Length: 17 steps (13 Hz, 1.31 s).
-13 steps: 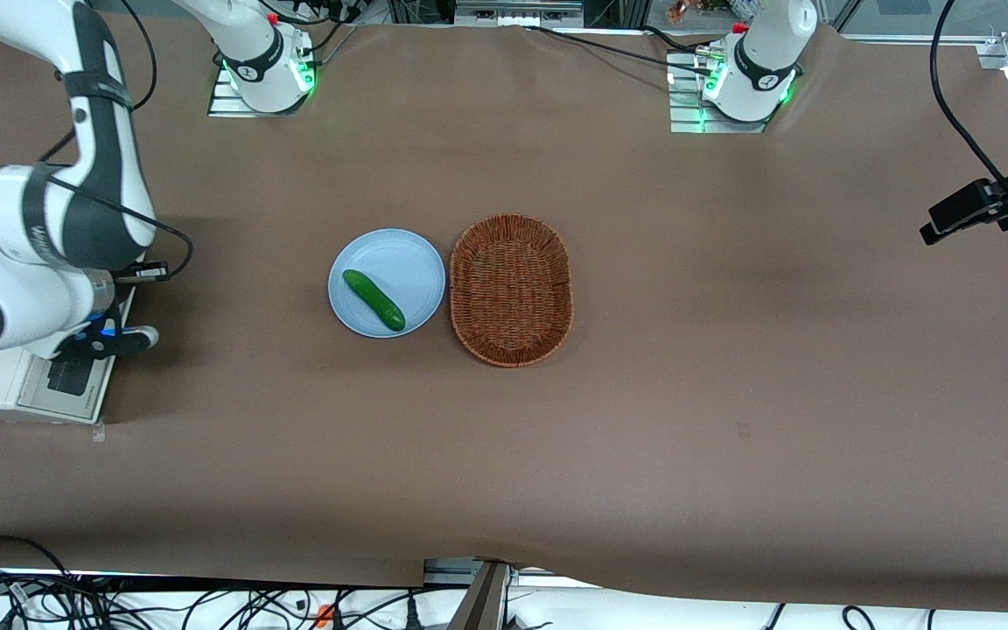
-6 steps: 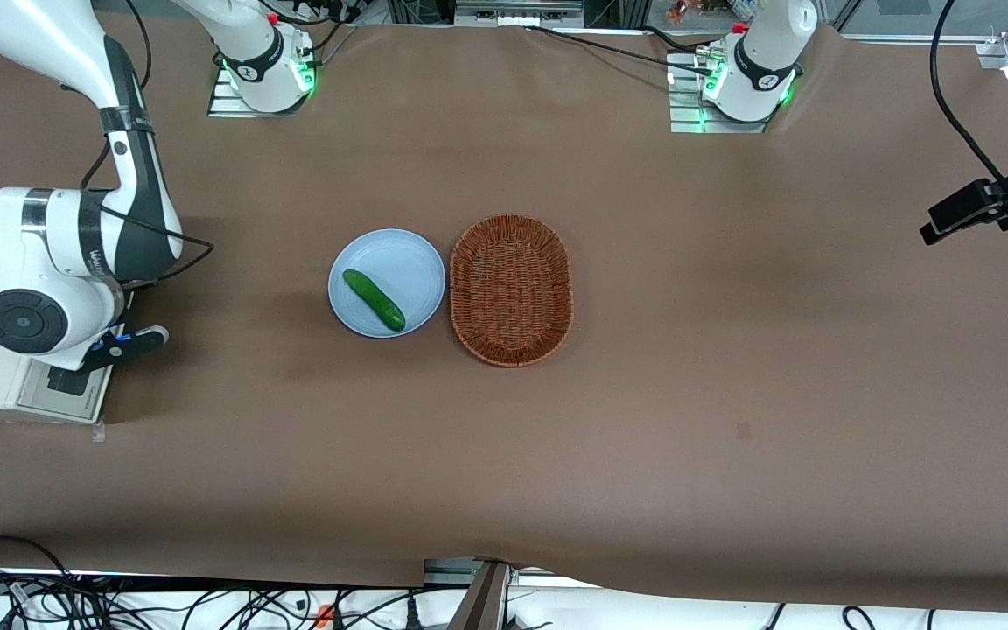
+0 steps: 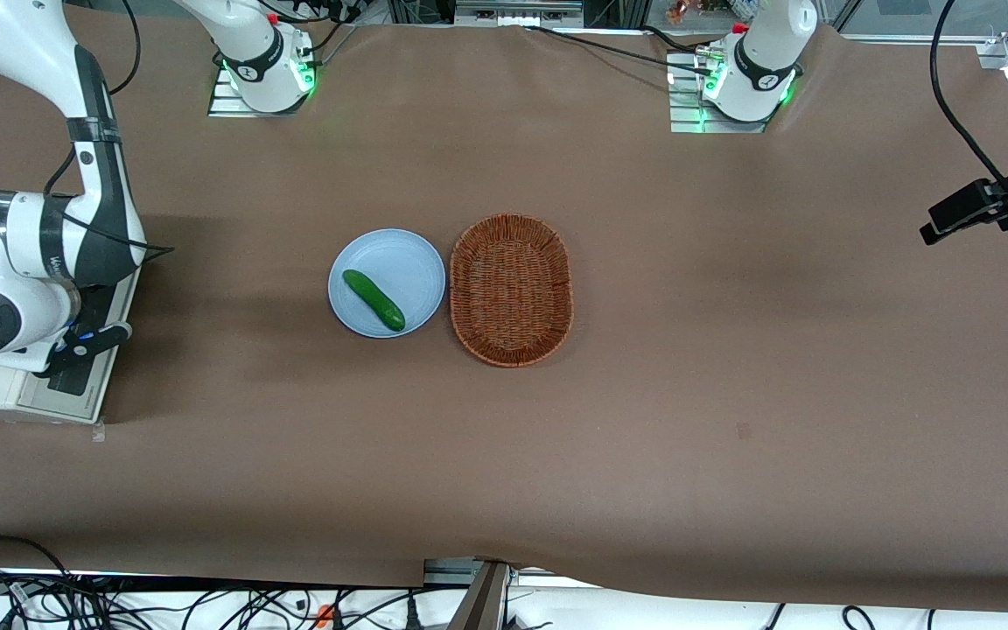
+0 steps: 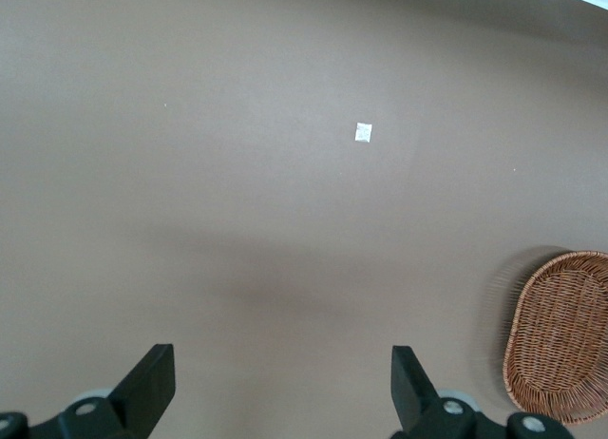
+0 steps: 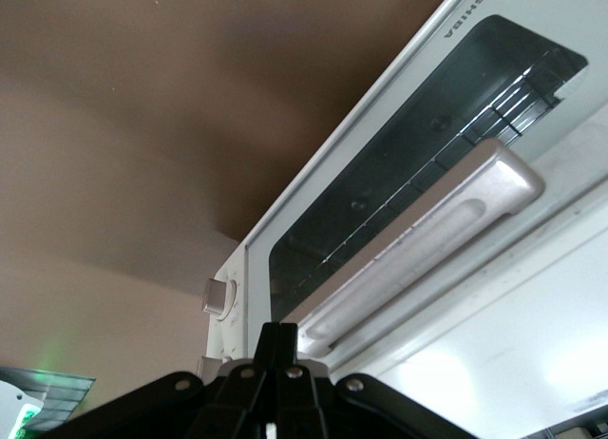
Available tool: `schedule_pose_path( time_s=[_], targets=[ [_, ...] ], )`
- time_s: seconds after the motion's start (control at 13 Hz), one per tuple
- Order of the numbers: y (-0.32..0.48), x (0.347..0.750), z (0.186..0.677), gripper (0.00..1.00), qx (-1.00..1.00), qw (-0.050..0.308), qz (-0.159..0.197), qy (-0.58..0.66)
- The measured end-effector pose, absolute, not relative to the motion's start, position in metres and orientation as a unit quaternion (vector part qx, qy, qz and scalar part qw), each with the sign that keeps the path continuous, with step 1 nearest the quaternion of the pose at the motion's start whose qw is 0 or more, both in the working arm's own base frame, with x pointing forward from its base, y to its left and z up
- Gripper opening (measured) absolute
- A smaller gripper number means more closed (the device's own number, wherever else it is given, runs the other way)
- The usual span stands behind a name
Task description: Open oven door with right arm only
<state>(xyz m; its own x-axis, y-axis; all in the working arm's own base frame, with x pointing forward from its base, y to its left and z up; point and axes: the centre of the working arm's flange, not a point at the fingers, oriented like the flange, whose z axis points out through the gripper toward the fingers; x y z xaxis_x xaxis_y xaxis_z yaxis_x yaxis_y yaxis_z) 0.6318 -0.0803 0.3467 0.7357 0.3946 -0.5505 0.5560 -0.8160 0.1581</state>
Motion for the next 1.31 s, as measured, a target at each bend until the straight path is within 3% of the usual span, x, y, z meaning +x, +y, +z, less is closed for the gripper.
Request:
schedule_pose_path(
  time_s=[1.31],
  targets=[
    [-0.098,0.633,0.341,0.01,0.910,0.164,-0.246,0.292]
  ],
)
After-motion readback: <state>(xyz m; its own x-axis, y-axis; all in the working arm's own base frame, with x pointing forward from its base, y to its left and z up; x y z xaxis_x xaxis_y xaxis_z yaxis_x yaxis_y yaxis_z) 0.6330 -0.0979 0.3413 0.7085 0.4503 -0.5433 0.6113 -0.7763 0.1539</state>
